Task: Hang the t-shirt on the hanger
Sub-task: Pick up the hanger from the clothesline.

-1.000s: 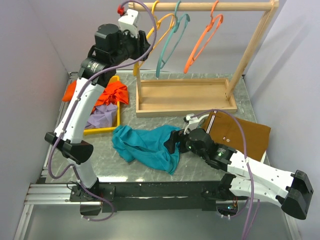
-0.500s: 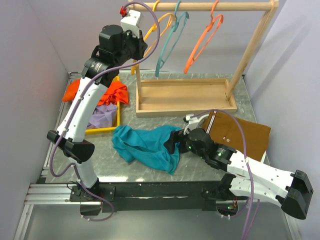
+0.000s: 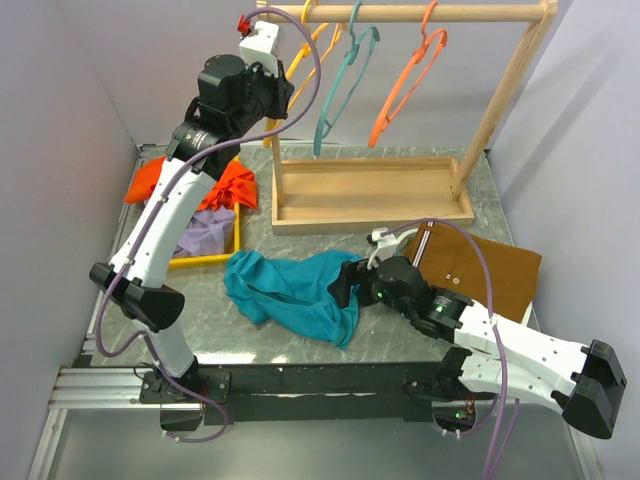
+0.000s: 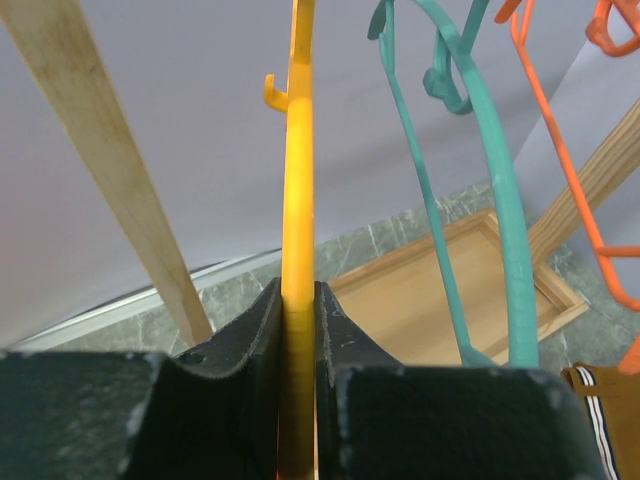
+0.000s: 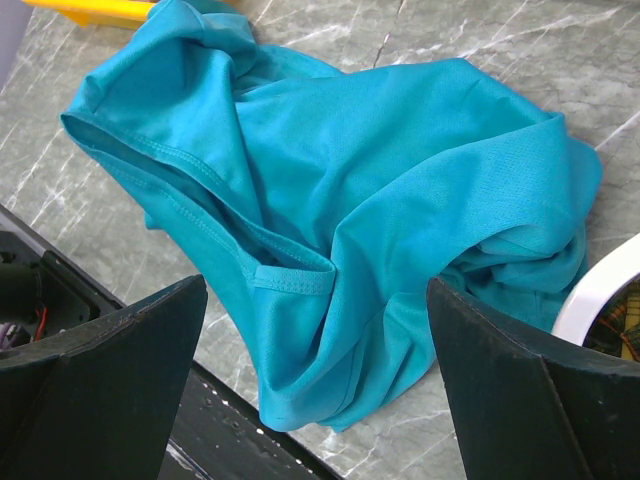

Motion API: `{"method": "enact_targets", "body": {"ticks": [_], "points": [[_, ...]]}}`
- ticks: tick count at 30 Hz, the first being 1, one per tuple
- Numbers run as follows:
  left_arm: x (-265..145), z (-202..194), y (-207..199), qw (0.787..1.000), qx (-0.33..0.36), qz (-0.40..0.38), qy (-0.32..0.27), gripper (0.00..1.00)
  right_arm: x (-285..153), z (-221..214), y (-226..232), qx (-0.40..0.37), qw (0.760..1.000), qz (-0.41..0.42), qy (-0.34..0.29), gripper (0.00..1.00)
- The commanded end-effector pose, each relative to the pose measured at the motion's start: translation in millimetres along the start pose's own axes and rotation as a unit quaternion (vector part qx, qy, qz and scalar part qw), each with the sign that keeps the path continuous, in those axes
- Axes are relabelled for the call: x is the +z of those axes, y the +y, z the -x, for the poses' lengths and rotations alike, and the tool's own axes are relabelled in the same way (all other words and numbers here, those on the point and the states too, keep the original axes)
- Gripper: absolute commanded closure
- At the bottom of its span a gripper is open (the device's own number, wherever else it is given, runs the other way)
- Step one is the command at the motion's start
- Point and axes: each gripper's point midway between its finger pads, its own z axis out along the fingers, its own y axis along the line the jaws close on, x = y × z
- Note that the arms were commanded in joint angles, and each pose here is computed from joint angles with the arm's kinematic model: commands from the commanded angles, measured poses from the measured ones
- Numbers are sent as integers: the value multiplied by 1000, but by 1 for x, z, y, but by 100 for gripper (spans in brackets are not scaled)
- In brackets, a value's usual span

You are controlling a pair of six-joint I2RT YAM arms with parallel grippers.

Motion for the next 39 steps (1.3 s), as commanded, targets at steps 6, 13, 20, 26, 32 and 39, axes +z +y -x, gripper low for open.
{"method": "enact_targets", "body": {"ticks": [6,13,20,26,32,39], "points": [[-42,66,-2,994,5,-2,-106,99,2,12,1,-2,1000,-2,-18,2],[-39,66,-2,995,8,-2,-104,99,2,10,-1,0,1000,-5,-18,2],[-56,64,-2,994,11,-5,-104,99,-1,12,-2,-2,1000,-5,-22,2],[-72,60,-3,994,18,-10,-103,99,-1,8,-5,-5,1000,-9,-19,2],[-95,52,-5,995,18,-18,-94,99,-2,7,-7,-3,1000,-11,-19,2],[-136,-3,-2,999,-4,-16,-34,99,-6,8,-7,-1,1000,-13,-17,2]]}}
